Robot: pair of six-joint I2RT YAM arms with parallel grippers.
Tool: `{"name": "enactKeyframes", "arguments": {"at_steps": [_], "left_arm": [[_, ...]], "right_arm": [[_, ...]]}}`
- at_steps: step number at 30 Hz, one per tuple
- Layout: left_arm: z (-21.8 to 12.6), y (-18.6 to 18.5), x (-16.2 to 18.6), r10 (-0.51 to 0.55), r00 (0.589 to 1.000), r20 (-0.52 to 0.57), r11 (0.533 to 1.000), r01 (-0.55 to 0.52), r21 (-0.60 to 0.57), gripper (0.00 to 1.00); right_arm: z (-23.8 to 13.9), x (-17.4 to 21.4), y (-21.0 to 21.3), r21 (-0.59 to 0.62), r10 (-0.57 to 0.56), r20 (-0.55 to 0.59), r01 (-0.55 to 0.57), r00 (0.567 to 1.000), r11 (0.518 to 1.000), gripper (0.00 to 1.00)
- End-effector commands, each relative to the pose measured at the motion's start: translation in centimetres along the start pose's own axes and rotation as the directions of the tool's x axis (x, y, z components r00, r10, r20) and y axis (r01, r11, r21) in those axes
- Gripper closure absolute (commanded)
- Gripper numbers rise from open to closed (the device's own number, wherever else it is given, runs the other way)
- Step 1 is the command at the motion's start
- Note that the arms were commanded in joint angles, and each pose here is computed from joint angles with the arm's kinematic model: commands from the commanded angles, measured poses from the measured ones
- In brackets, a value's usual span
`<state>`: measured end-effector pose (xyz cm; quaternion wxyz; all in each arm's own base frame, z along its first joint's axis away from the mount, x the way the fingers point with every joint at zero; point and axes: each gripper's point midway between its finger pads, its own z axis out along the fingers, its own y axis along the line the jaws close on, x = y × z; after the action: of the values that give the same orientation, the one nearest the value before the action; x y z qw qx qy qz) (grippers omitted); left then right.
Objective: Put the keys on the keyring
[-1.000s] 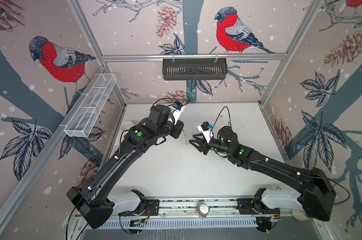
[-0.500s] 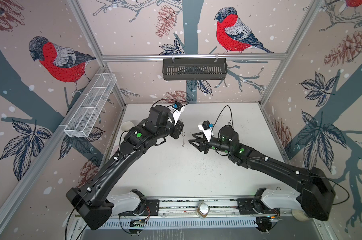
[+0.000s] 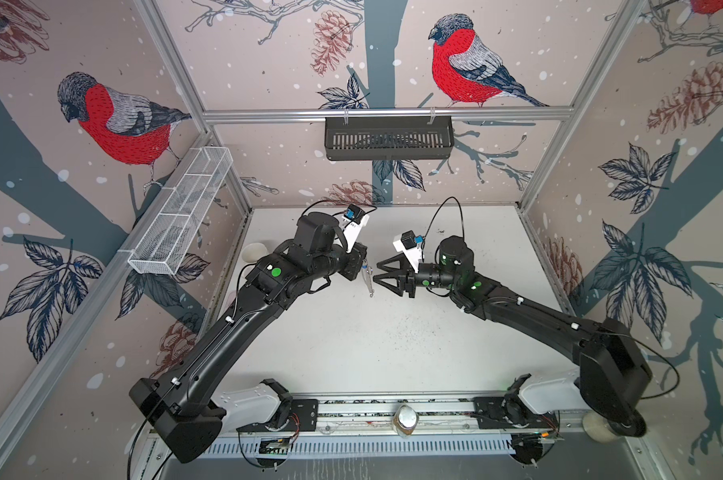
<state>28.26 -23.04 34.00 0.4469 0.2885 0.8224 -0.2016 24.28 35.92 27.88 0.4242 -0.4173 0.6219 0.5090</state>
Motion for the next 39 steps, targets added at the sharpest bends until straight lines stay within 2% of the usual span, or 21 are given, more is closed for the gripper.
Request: {"name": "enactKeyframes", "arguments": {"at_steps": [1,19,39], "left_arm": [[-0.4,-0.4,-1.4,0.009,0.998,0.060,1.000,-0.010,0.019,1.00],[-1.0,-0.6,-1.7,0.010,0.997,0.081,1.000,-0.012,0.029,1.00],[-1.4,-0.6,-1.8,0.012,0.995,0.098,1.000,-0.014,0.023,1.00]], "right_arm": [[0.1,-1.1,1.4,-0.092,-0.021,0.028,0.024,0.999,0.995,0.44],[0.9,-1.5,0.5,-0.130,0.019,0.041,-0.014,0.999,0.991,0.43],[1.8,-1.9,1.8,-0.220,0.033,0.044,-0.023,0.998,0.975,0.53]]}}
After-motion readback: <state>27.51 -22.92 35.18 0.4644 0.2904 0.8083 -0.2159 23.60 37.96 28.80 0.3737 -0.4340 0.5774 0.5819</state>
